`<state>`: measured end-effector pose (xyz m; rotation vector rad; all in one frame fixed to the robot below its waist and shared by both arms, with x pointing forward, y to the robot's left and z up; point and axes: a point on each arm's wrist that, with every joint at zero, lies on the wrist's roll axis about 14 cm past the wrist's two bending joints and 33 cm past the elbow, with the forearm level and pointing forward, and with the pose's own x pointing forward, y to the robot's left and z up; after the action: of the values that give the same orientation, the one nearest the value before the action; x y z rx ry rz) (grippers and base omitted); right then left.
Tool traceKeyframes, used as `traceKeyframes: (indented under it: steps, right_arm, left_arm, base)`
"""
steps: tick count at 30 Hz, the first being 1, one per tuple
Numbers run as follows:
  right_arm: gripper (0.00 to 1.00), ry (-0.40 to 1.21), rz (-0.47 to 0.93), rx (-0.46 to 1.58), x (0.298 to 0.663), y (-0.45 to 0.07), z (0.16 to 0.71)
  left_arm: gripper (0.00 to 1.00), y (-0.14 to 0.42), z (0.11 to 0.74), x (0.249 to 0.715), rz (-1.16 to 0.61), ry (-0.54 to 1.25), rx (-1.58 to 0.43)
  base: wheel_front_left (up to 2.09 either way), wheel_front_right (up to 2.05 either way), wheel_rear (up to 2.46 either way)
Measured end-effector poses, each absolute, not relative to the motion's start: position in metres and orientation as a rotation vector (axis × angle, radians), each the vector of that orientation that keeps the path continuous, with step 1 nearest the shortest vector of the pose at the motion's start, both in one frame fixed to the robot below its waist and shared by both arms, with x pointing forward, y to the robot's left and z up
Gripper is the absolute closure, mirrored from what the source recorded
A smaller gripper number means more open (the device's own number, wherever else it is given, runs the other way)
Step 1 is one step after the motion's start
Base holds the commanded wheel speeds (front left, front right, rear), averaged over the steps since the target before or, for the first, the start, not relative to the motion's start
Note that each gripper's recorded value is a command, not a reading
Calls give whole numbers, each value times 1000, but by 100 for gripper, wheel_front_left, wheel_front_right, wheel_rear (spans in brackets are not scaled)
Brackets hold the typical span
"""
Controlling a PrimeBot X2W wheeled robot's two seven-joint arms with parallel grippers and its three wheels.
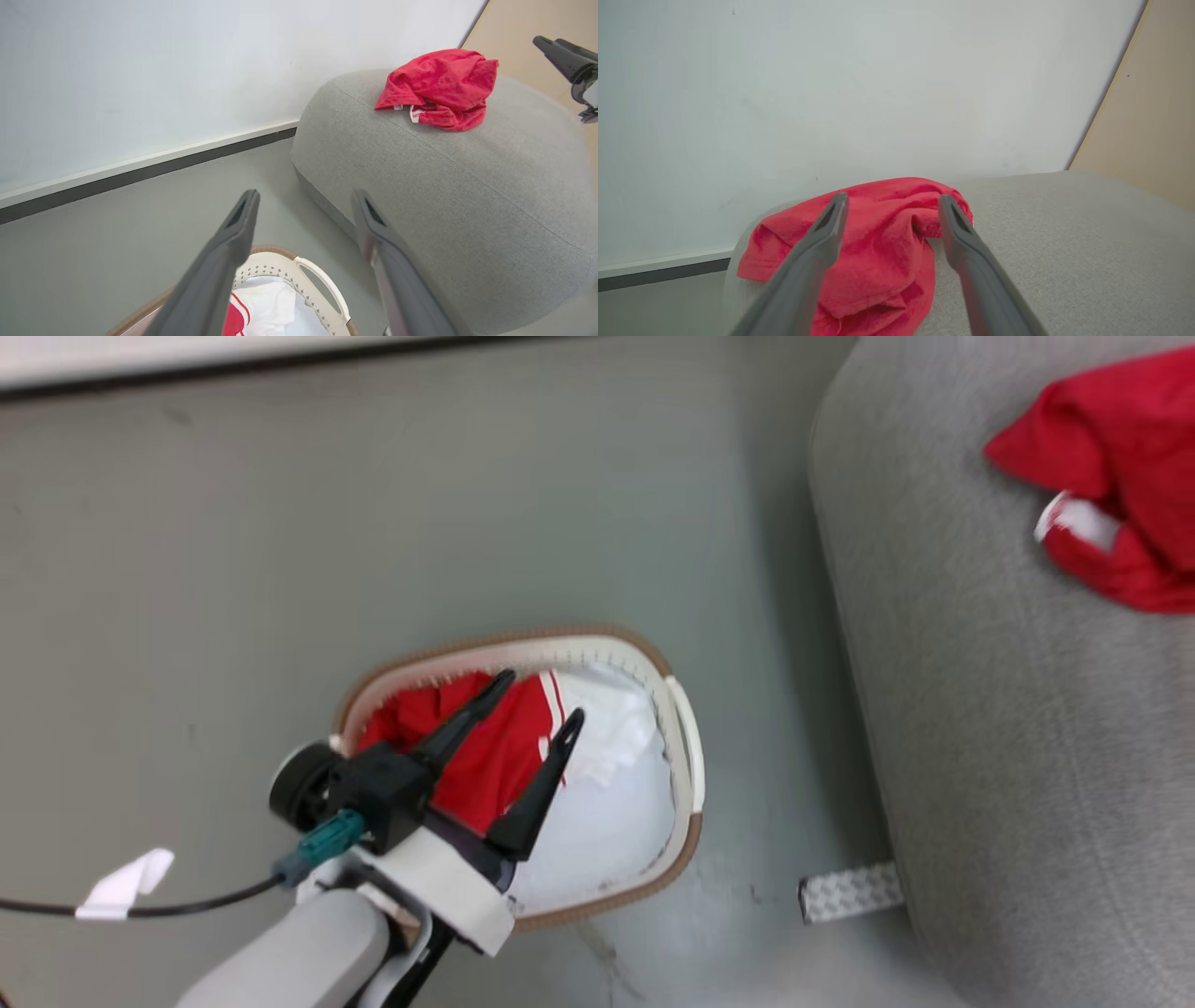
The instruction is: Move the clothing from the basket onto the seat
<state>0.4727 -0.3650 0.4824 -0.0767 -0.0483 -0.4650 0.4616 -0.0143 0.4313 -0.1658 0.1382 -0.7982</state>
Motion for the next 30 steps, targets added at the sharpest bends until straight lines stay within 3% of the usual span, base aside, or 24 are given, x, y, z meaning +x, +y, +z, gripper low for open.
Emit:
traceKeyframes:
  steps: [9, 23, 30]
  right_arm:
    - [0, -112, -293, -75, 444, -308, 515]
    - [0, -76, -5, 17, 406, -205, 505]
    - [0, -47, 60, 72, 382, -180, 496]
  left_arm:
    - [0, 18, 480, 444, -629, 52, -188]
    - [0, 116, 500, 391, -289, -8, -156]
    - [0, 148, 504, 360, -186, -36, -145]
  base:
    - [0, 0, 0]
    - [0, 0, 0]
    - [0, 0, 0]
